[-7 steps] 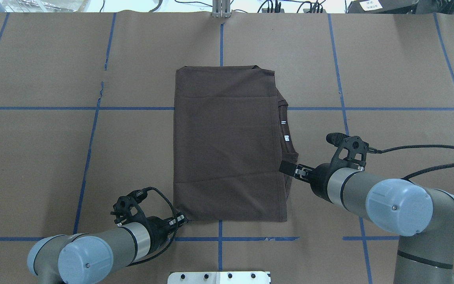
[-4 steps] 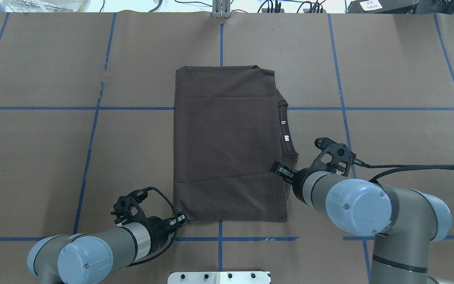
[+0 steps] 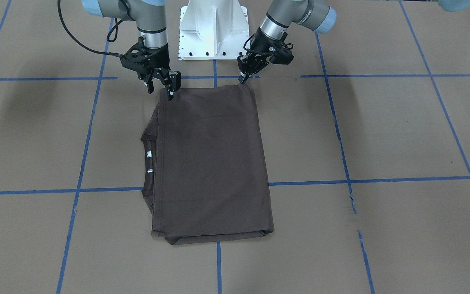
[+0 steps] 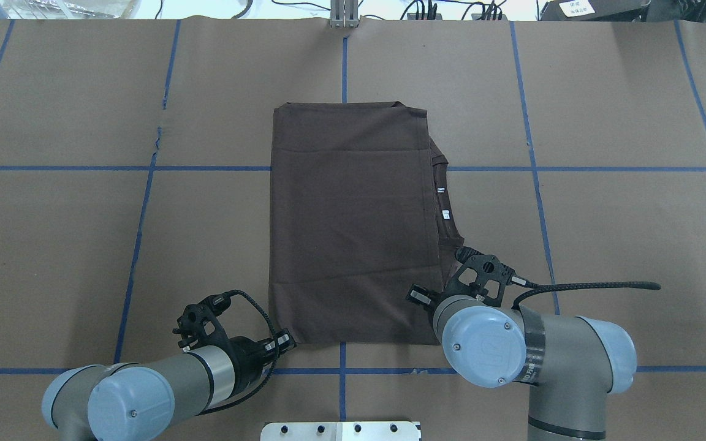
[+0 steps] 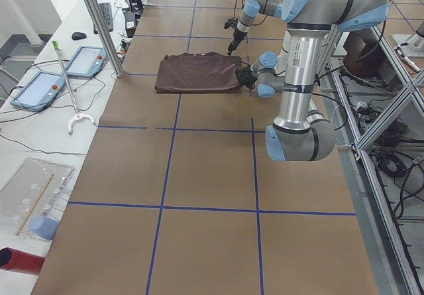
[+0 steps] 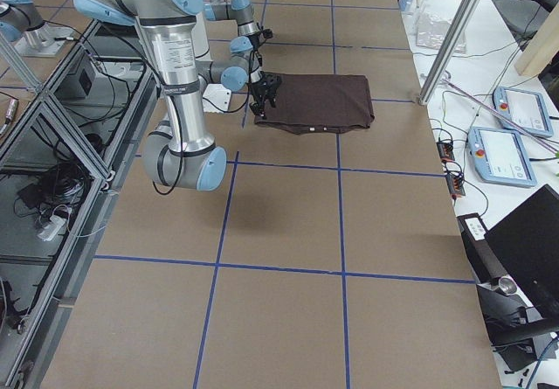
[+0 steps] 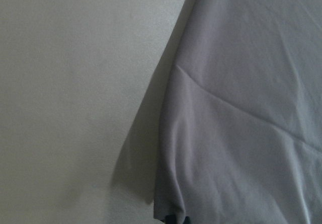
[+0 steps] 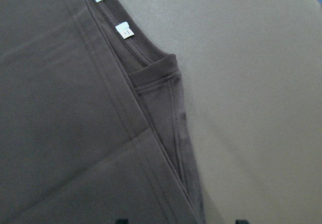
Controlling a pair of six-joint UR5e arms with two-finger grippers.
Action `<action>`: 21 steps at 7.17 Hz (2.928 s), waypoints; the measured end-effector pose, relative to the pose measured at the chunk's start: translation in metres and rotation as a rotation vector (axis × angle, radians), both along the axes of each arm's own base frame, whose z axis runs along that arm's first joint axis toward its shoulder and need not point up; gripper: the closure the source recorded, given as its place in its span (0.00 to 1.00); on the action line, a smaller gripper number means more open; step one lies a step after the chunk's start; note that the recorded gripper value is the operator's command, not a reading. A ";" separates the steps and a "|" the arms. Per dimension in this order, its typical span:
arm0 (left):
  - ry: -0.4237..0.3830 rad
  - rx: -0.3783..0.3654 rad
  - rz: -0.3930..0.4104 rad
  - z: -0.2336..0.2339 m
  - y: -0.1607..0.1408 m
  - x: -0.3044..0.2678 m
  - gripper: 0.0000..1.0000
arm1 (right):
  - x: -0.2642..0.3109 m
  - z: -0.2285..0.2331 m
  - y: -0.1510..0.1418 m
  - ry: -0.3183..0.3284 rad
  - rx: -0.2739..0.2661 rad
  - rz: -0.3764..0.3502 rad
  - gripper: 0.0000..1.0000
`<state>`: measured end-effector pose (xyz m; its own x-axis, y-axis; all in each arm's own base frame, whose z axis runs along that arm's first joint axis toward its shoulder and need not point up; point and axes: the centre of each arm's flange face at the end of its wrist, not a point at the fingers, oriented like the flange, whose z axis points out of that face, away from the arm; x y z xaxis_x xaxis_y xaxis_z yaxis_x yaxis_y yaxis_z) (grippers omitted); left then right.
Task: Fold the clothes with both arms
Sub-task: 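Grasp the near corners of the shirt with both grippers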
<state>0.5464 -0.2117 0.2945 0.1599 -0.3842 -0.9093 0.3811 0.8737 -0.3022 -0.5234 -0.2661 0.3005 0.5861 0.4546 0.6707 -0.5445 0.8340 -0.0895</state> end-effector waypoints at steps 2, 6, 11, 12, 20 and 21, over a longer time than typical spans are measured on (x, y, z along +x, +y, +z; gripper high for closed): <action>0.003 0.000 0.002 -0.001 0.001 0.000 1.00 | -0.007 0.006 0.001 0.030 0.030 -0.021 0.35; 0.006 -0.004 0.002 -0.002 0.001 0.000 1.00 | -0.018 0.011 -0.002 0.057 0.060 -0.029 0.37; 0.009 -0.004 0.001 -0.003 0.001 -0.002 1.00 | -0.030 0.008 -0.005 0.058 0.059 -0.026 0.59; 0.009 -0.004 0.001 -0.003 0.001 -0.002 1.00 | -0.032 0.007 -0.005 0.058 0.058 -0.024 0.58; 0.012 -0.004 0.003 -0.004 0.001 -0.002 1.00 | -0.033 0.010 -0.006 0.071 0.066 -0.035 0.52; 0.012 -0.004 0.003 -0.004 0.001 -0.002 1.00 | -0.033 0.011 -0.006 0.072 0.066 -0.035 0.52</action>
